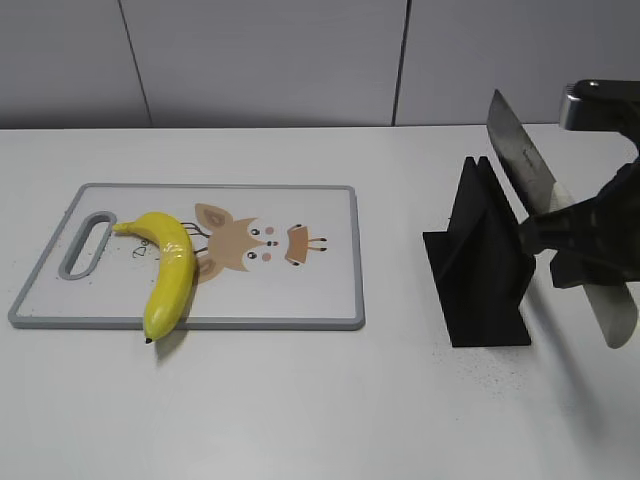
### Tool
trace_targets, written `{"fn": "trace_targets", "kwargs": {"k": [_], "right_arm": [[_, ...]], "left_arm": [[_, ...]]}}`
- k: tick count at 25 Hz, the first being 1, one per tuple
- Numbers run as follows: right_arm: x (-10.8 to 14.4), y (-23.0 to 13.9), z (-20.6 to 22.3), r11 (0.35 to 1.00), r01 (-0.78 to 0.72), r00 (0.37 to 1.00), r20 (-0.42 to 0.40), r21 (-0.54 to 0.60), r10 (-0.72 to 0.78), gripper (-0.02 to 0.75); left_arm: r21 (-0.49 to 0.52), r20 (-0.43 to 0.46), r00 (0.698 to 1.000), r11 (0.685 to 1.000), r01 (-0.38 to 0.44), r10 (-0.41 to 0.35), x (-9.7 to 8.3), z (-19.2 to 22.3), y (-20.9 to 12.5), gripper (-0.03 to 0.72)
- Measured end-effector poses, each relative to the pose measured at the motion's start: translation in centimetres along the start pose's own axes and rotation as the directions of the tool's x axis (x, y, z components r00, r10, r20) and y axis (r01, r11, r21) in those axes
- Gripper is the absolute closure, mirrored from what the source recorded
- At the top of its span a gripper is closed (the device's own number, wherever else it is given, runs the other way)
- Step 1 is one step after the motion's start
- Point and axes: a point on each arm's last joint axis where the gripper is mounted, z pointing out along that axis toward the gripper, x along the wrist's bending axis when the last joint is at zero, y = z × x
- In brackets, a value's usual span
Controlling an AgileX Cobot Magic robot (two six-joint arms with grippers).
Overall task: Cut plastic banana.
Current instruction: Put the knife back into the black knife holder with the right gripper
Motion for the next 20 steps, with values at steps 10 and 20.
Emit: {"fn": "trace_targets", "kwargs": {"k": [10,20], "right_arm": [[1.2,1.7,-0.6,1.000,-0.026,0.998,-0.061,-0.009,0.026,0.559],[1.5,1.6,1.7,0.998,-0.011,1.000,-0.026,0.068,0.013,0.559]], "left_arm": [[0.000,0.000,1.000,1.000,0.000,0.000,0.0,0.0,0.0,0.099],[0.000,0.000,1.000,1.000,0.000,0.000,0.0,0.0,0.0,0.105]]}}
